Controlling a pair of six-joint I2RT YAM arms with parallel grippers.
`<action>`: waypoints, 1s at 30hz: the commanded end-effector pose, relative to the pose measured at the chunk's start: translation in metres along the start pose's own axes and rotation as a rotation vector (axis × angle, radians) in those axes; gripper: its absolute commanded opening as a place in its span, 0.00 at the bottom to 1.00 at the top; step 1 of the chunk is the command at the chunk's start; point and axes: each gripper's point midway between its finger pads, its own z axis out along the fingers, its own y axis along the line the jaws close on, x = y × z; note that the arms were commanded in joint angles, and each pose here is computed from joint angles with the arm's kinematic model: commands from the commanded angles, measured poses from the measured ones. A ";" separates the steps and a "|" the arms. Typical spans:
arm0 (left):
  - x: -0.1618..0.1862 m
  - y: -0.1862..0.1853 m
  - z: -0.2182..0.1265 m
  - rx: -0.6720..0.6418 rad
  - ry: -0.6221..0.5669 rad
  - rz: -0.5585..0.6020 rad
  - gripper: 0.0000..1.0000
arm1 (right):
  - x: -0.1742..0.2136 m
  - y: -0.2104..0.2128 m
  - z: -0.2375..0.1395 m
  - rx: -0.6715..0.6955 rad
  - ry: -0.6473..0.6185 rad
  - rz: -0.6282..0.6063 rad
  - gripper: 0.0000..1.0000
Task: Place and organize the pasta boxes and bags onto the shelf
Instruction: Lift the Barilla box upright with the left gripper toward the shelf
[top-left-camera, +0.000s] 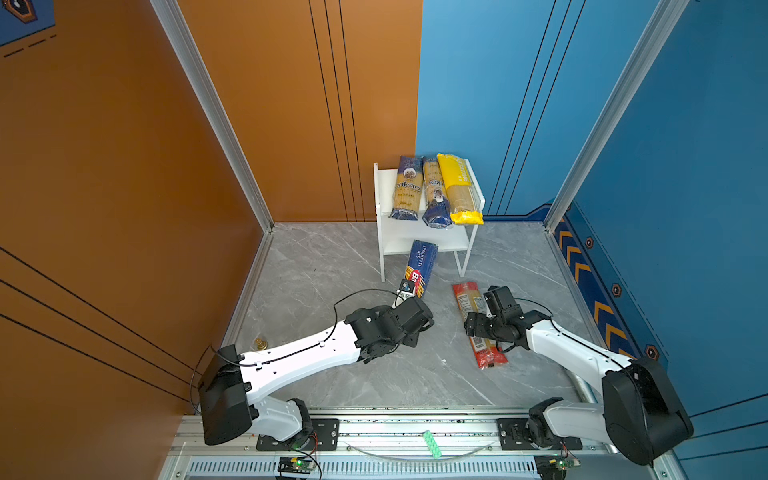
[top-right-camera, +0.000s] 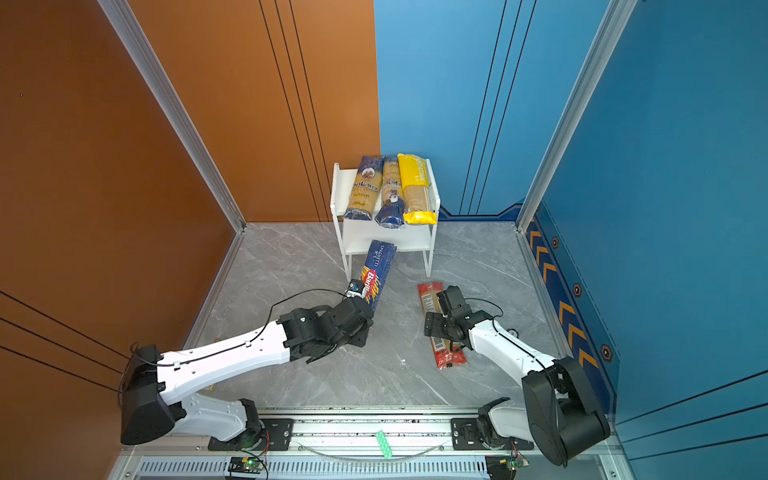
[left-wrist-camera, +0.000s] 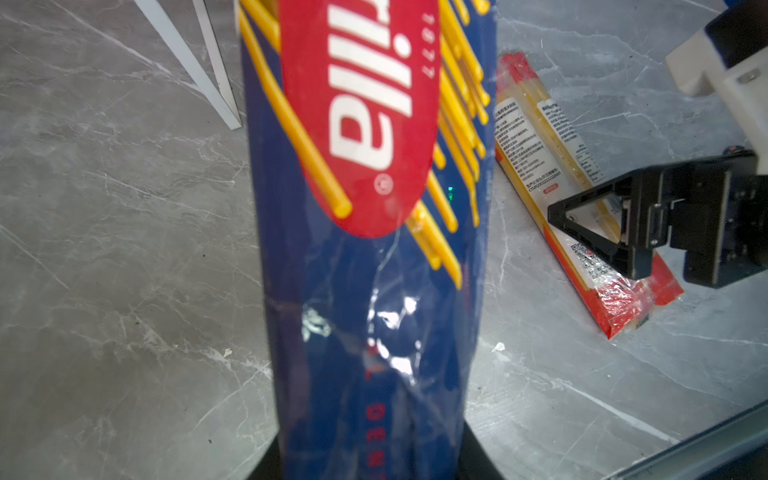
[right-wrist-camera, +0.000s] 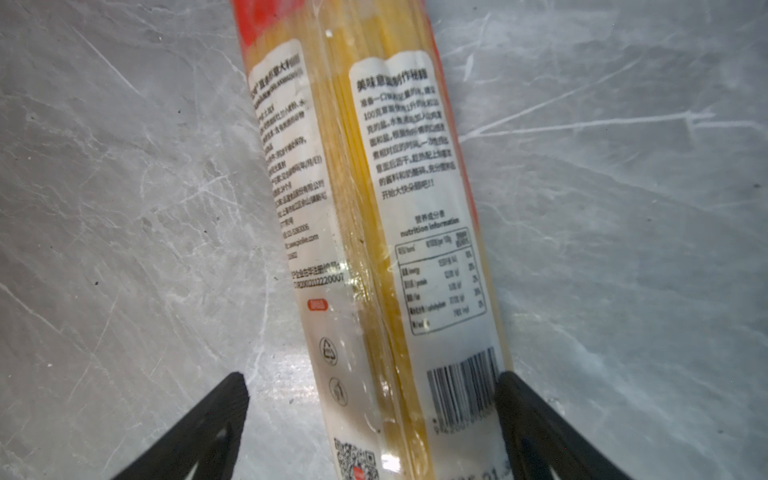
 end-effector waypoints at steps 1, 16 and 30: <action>-0.062 -0.001 -0.032 0.006 -0.216 -0.080 0.00 | -0.006 0.004 0.000 -0.009 -0.008 -0.008 0.91; -0.116 0.021 -0.016 -0.081 -0.269 -0.201 0.00 | -0.008 0.004 -0.004 -0.015 -0.014 -0.004 0.91; -0.141 0.029 0.012 -0.084 -0.240 -0.264 0.00 | -0.012 0.005 -0.002 -0.001 -0.011 0.011 0.91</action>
